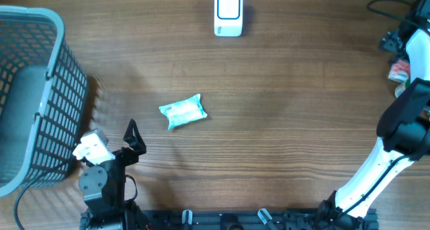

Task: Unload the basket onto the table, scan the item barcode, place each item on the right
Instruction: 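Carry the Kleenex pack to the right edge and release it, then reach the right gripper to the light green packet and grasp it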

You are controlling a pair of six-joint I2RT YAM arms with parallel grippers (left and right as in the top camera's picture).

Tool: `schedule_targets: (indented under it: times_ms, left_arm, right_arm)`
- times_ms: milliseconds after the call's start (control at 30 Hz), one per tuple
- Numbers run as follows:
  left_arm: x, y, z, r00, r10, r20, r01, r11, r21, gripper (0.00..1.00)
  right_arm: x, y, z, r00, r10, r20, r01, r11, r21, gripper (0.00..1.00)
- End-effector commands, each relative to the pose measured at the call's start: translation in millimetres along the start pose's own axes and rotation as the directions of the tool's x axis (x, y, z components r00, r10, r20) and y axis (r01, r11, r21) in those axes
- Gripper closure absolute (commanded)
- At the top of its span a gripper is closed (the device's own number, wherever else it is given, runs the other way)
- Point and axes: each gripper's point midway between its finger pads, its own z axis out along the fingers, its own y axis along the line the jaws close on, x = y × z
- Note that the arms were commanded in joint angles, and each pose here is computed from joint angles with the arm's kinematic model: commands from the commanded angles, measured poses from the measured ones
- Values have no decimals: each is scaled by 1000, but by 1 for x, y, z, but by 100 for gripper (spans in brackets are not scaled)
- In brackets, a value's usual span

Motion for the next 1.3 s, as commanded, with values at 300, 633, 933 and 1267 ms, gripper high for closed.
schedule_targets:
  times_ms: [300, 633, 933, 1267]
  left_arm:
    - [1, 0, 0, 1000, 19, 3, -19, 1000, 3, 0]
    - [1, 0, 0, 1000, 19, 3, -19, 1000, 3, 0]
    - [1, 0, 0, 1000, 20, 3, -20, 1000, 3, 0]
    - [1, 0, 0, 1000, 19, 3, -19, 1000, 3, 0]
  right_arm:
    - [272, 296, -264, 732, -667, -135, 134, 336, -932, 0]
    - [431, 365, -268, 590, -805, -56, 156, 182, -971, 0]
    - [491, 362, -243, 489, -866, -100, 200, 223, -954, 71]
    - [439, 316, -304, 378, -724, -577, -161, 562, -811, 95]
